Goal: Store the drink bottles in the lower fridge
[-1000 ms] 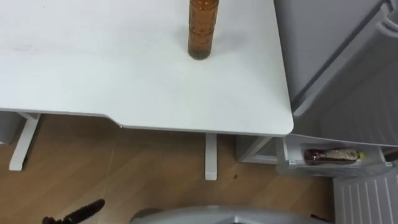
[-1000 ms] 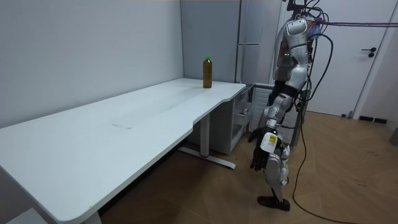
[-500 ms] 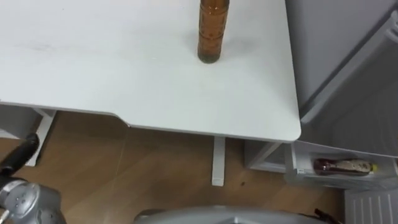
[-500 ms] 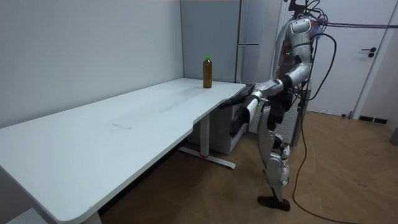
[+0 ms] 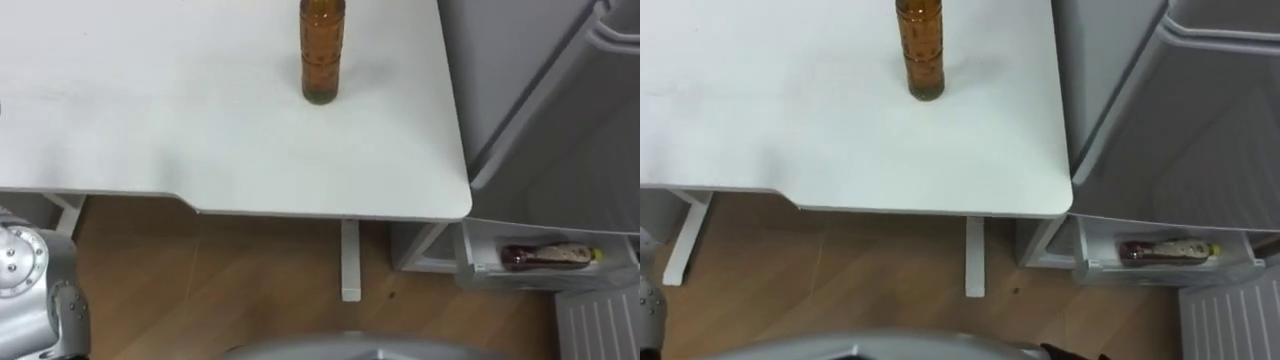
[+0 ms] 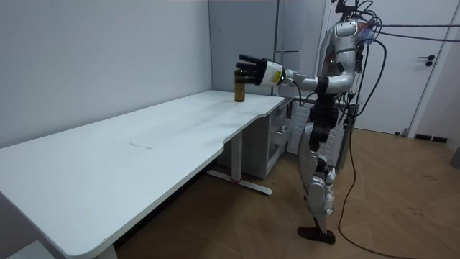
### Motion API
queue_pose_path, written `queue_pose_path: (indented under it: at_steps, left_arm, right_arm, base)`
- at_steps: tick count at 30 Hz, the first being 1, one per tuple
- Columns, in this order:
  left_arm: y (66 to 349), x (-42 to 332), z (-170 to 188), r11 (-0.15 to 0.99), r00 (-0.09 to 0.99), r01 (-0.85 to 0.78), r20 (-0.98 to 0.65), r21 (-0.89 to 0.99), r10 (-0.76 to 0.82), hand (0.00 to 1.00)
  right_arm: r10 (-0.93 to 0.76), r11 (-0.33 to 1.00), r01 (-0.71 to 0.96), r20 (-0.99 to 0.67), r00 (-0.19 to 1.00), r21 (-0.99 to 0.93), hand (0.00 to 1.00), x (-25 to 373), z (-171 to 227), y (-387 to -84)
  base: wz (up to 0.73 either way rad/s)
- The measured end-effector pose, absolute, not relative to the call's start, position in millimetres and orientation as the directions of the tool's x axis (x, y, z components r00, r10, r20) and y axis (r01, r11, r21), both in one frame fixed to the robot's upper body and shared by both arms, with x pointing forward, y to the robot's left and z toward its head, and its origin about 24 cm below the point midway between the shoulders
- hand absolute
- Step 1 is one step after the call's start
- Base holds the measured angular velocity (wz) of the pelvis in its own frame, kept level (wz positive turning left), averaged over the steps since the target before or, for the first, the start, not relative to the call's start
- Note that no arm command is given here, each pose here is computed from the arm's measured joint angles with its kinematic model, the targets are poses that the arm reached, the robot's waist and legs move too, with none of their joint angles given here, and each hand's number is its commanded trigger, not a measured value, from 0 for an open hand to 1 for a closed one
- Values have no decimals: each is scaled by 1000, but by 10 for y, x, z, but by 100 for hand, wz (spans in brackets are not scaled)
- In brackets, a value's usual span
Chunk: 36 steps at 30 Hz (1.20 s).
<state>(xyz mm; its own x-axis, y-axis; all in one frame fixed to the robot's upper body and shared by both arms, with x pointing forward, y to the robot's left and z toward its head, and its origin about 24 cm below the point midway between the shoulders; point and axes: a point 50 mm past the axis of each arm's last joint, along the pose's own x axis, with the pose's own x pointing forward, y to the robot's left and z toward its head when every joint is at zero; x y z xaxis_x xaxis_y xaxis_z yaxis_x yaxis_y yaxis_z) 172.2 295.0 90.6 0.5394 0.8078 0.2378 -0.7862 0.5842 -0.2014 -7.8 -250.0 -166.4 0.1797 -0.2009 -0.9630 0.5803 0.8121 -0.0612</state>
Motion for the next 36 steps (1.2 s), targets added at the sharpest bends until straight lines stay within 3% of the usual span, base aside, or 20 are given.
queue_pose_path:
  at_steps: [17, 25, 34, 36]
  left_arm:
    - [2570, 2152, 1060, 856, 797, -489, 312, -169, 517, 0]
    - [2447, 2213, 991, 907, 866, -401, 269, -131, 422, 0]
    - [2377, 2295, 643, 946, 941, -319, 100, -54, 323, 0]
    - [2144, 2418, 664, 970, 965, -234, 104, -69, 240, 0]
  right_arm:
    - [-163, 830, 558, -962, 221, -13, 0, 36, -1675, -2461]
    - [-158, 824, 566, -962, 223, -5, 0, 28, -1674, -2466]
    - [-154, 825, 565, -963, 219, -3, 0, 37, -1683, -2435]
    - [-171, 801, 599, -969, 180, -30, 0, -73, -1681, -2460]
  base:
    - [-6]
    - [-20]
    - [-5]
    - [75]
